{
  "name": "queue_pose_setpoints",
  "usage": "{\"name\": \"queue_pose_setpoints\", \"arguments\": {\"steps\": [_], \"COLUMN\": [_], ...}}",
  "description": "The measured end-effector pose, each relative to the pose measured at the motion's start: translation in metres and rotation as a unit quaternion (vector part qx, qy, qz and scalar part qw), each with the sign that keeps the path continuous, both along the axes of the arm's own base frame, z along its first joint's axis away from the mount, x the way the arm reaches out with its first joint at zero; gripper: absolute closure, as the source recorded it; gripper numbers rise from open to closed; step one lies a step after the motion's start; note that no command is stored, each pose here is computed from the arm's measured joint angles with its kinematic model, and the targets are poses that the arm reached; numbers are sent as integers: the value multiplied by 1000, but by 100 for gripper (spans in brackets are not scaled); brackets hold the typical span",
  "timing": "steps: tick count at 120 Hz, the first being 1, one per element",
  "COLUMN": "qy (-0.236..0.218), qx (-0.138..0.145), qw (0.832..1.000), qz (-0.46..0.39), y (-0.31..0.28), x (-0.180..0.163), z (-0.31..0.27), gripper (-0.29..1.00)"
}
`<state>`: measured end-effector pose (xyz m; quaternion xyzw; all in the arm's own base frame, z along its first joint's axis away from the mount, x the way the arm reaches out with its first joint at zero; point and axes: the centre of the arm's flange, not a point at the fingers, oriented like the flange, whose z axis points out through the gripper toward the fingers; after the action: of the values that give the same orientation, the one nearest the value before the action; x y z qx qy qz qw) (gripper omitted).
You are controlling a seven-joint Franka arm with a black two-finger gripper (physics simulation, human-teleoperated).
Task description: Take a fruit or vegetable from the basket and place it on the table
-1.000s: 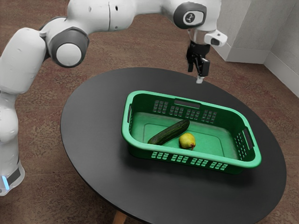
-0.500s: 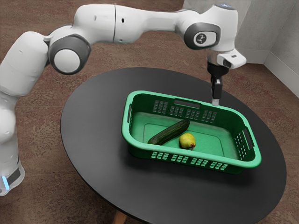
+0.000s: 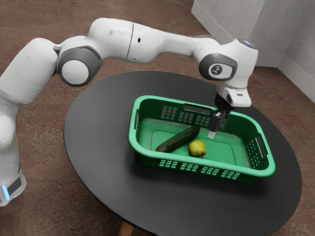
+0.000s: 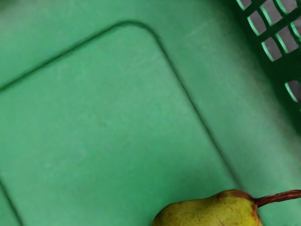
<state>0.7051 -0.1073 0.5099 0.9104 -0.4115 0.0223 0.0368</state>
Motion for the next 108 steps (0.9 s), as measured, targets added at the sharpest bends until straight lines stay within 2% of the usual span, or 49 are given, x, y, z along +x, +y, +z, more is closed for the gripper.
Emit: {"name": "queue_pose_setpoints", "arguments": {"steps": [14,51,108], "qy": [2,52,95], "qx": [0,10,3], "qw": [1000,995,988], "qz": [-31,-85,-119], "y": [-6,-12,-9], "x": [-2,-22,-33], "z": [-2,-33,-75], "gripper": [0,0,0]}}
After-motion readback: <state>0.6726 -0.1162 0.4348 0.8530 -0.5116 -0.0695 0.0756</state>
